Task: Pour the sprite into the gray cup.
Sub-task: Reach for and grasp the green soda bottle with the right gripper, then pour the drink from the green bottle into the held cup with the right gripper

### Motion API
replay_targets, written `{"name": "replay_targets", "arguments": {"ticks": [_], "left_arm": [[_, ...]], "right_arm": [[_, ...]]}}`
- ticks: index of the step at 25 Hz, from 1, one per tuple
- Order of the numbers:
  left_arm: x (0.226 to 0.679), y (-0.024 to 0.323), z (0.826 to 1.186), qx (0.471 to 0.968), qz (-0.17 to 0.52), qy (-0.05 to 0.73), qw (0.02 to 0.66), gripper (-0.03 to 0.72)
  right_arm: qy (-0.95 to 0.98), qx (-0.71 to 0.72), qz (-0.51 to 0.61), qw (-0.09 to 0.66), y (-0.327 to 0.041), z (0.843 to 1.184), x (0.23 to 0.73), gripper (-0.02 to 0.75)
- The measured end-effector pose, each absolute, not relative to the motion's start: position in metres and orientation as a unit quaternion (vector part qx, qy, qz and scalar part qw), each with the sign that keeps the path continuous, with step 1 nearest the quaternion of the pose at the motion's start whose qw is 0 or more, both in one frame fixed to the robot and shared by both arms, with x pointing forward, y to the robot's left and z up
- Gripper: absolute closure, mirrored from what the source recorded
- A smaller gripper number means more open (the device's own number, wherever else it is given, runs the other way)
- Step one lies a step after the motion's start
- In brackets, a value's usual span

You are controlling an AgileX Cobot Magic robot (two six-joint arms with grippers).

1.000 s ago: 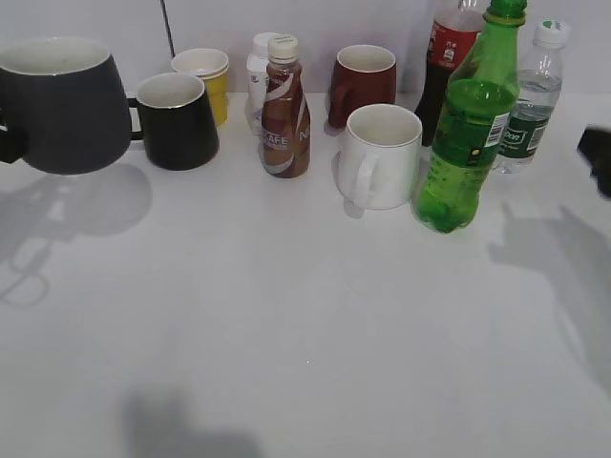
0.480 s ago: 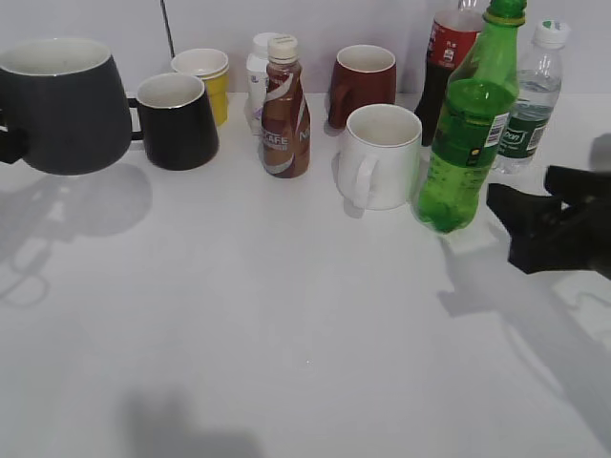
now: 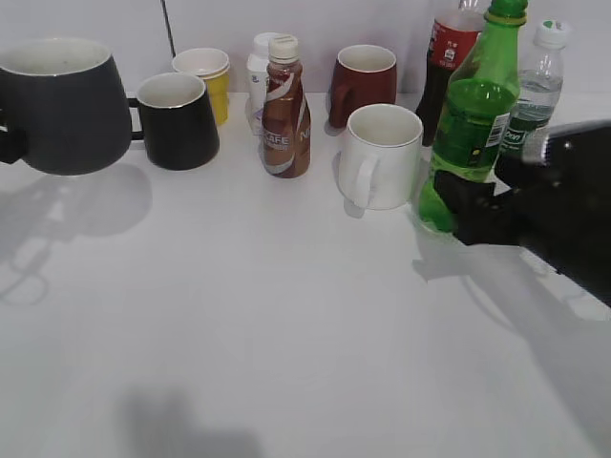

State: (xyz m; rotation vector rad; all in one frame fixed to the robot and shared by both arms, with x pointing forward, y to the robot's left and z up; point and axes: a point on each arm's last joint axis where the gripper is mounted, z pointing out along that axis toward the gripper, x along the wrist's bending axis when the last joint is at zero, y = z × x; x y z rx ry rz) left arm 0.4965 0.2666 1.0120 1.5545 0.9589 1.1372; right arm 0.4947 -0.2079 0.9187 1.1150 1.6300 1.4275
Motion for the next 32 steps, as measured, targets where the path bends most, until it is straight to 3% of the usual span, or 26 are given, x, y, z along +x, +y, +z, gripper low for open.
{"name": "replay_targets", "arguments": {"ticks": [10, 12, 14, 18, 26, 32], "left_arm": [[0.496, 0.263, 1.011, 0.651, 0.463, 0.371, 0.473, 0.645], [0.496, 0.263, 1.011, 0.651, 0.463, 0.371, 0.473, 0.645], [0.495, 0.263, 1.012, 0.654, 0.463, 0.369, 0.471, 0.645], [0.488, 0.255, 1.017, 0.668, 0.455, 0.359, 0.468, 0.645], [0.453, 0.191, 1.03, 0.716, 0.388, 0.265, 0.517, 0.645], [0.429, 0.153, 1.029, 0.733, 0.326, 0.229, 0.552, 0.645]], "right_arm": [[0.587, 0.417, 0.594, 0.358, -0.195, 0.938, 0.535, 0.115], [0.589, 0.418, 0.593, 0.356, -0.194, 0.939, 0.538, 0.167], [0.59, 0.417, 0.593, 0.356, -0.193, 0.939, 0.538, 0.298], [0.62, 0.386, 0.589, 0.346, -0.189, 0.947, 0.533, 0.312], [0.742, 0.232, 0.483, 0.402, -0.17, 1.011, 0.499, 0.312], [0.785, 0.098, 0.419, 0.446, -0.146, 1.041, 0.484, 0.312]]}}
